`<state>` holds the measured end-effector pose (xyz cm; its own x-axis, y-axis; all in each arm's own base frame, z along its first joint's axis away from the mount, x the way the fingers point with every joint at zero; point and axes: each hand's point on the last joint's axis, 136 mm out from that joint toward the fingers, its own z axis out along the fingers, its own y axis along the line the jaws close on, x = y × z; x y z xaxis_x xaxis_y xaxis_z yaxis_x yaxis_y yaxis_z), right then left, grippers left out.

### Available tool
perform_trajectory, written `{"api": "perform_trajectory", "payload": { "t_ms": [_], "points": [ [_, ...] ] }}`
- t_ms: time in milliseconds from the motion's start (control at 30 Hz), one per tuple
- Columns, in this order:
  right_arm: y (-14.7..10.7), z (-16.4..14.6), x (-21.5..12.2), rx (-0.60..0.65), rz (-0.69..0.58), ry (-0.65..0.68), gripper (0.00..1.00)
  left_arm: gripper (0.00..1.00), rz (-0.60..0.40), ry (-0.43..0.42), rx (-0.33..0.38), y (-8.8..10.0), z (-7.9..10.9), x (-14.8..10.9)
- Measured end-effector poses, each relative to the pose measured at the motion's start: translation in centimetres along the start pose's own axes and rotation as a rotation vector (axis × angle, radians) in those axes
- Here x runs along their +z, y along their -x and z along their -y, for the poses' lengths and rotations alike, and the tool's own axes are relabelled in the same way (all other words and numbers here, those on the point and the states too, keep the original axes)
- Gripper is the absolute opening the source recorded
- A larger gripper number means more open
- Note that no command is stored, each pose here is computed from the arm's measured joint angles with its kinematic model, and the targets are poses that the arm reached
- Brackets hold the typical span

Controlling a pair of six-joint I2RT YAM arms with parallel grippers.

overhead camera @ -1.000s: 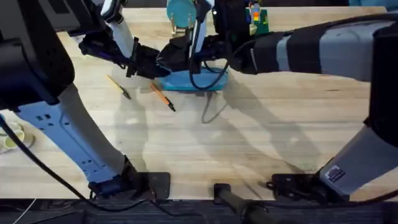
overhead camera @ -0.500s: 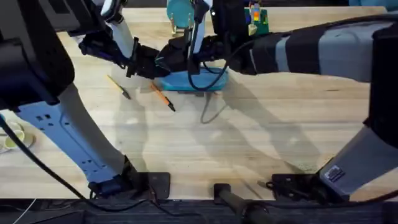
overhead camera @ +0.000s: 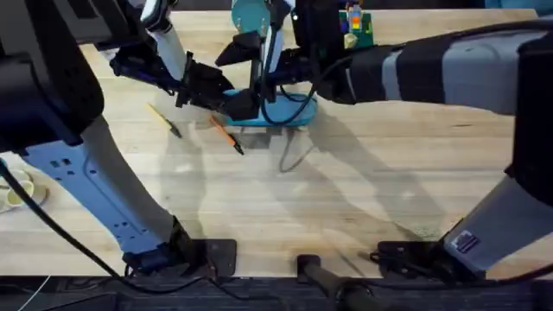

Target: Unzip the bag, pick up the pens from the table one at a time and place them inside, then zip the bag closed.

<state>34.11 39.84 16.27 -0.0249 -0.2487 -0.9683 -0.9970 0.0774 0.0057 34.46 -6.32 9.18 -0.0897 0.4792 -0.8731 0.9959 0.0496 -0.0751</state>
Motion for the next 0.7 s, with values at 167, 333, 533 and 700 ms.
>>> {"api": "perform_trajectory", "payload": {
  "t_ms": [167,333,533,700],
  "points": [
    [-0.3,1.6,-1.2,0.088,0.002,-0.036,0.995,0.041,0.0,0.0,0.0,0.0,0.0,0.0],
    [-0.7,3.5,-2.7,0.157,0.006,-0.081,0.995,0.041,0.0,0.0,0.0,0.0,0.0,0.0],
    [0.2,4.0,-3.8,0.175,0.016,-0.103,0.996,0.641,-0.002,0.001,0.006,0.0,0.0,0.0],
    [2.4,4.0,-5.4,0.164,0.032,-0.12,0.996,0.991,-0.002,0.001,0.004,0.0,0.0,0.0]
  ]
}}
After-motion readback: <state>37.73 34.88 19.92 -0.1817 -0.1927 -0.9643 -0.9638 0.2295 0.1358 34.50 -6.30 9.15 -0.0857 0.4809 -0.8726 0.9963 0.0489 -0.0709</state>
